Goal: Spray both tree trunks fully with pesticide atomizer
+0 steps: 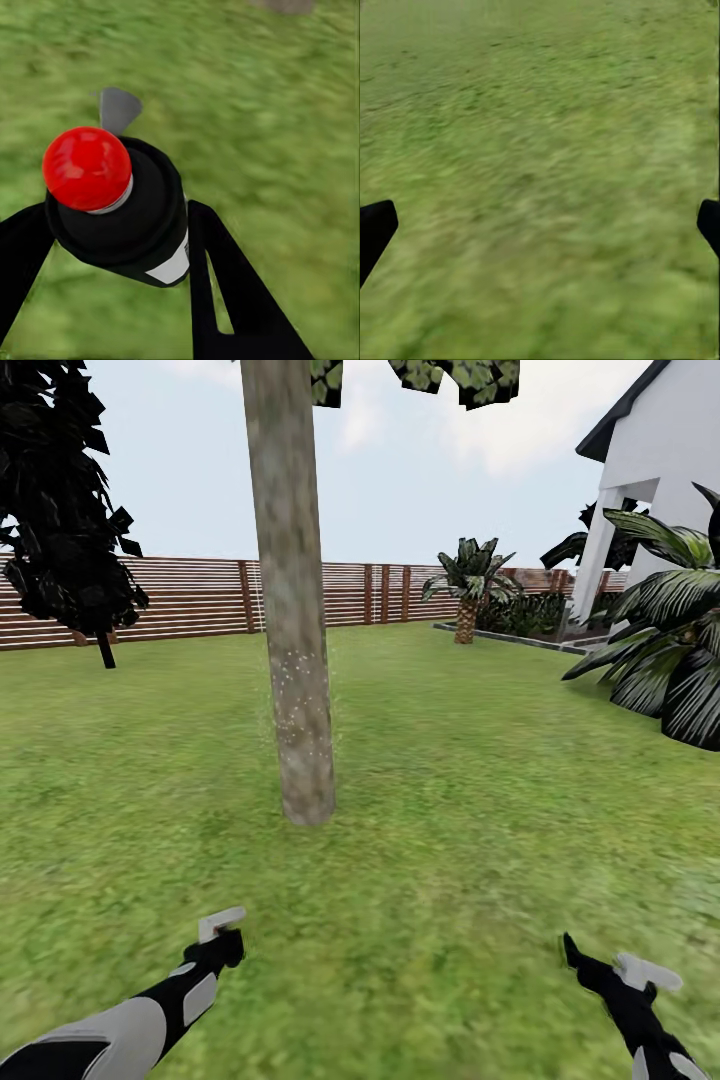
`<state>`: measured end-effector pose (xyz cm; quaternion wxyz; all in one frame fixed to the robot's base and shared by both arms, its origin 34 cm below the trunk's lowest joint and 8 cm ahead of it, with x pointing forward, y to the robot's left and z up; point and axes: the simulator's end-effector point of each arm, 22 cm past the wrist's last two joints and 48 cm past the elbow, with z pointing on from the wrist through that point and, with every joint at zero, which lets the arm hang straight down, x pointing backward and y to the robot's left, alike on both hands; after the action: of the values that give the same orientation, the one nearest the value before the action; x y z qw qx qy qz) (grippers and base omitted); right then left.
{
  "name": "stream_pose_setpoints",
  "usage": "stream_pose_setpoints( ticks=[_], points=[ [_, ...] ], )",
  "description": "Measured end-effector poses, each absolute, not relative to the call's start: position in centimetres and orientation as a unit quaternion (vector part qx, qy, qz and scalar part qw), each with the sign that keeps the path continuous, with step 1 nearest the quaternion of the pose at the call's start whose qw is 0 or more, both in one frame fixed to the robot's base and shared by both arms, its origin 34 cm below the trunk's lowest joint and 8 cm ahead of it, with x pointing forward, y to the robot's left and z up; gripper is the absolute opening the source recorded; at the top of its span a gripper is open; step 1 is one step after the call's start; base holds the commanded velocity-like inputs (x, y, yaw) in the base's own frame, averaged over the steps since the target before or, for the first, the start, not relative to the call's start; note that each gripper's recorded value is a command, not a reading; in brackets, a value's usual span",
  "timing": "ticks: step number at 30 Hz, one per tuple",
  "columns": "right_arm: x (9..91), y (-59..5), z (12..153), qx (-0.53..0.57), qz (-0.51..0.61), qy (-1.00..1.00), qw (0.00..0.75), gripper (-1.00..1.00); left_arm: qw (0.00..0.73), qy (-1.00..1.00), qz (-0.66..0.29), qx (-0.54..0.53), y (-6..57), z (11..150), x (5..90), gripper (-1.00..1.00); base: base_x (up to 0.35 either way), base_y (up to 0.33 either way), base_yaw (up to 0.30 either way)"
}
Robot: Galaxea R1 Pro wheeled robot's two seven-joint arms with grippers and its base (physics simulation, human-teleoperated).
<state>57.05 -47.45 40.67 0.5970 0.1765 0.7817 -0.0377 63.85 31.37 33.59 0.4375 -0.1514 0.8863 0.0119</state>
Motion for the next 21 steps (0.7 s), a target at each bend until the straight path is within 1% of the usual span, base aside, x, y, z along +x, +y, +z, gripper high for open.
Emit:
stream_pose_setpoints(
  ticks=[4, 12, 21],
  points=[
    [56.9, -47.1, 40.7, 0.175, -0.057, 0.765, 0.617, 1.00, 0.437, 0.886, 0.021, -0.155, 31.8, 33.6, 63.7, -1.00, 0.000, 0.000, 0.000],
    [56.8, -47.3, 40.7, 0.176, -0.060, 0.764, 0.618, 1.00, 0.451, 0.878, 0.024, -0.157, 31.9, 34.0, 64.0, -1.00, 0.000, 0.000, 0.000],
    [56.7, -47.5, 40.7, 0.176, -0.061, 0.763, 0.619, 1.00, 0.450, 0.878, 0.025, -0.160, 32.0, 33.3, 63.0, -1.00, 0.000, 0.000, 0.000]
  ],
)
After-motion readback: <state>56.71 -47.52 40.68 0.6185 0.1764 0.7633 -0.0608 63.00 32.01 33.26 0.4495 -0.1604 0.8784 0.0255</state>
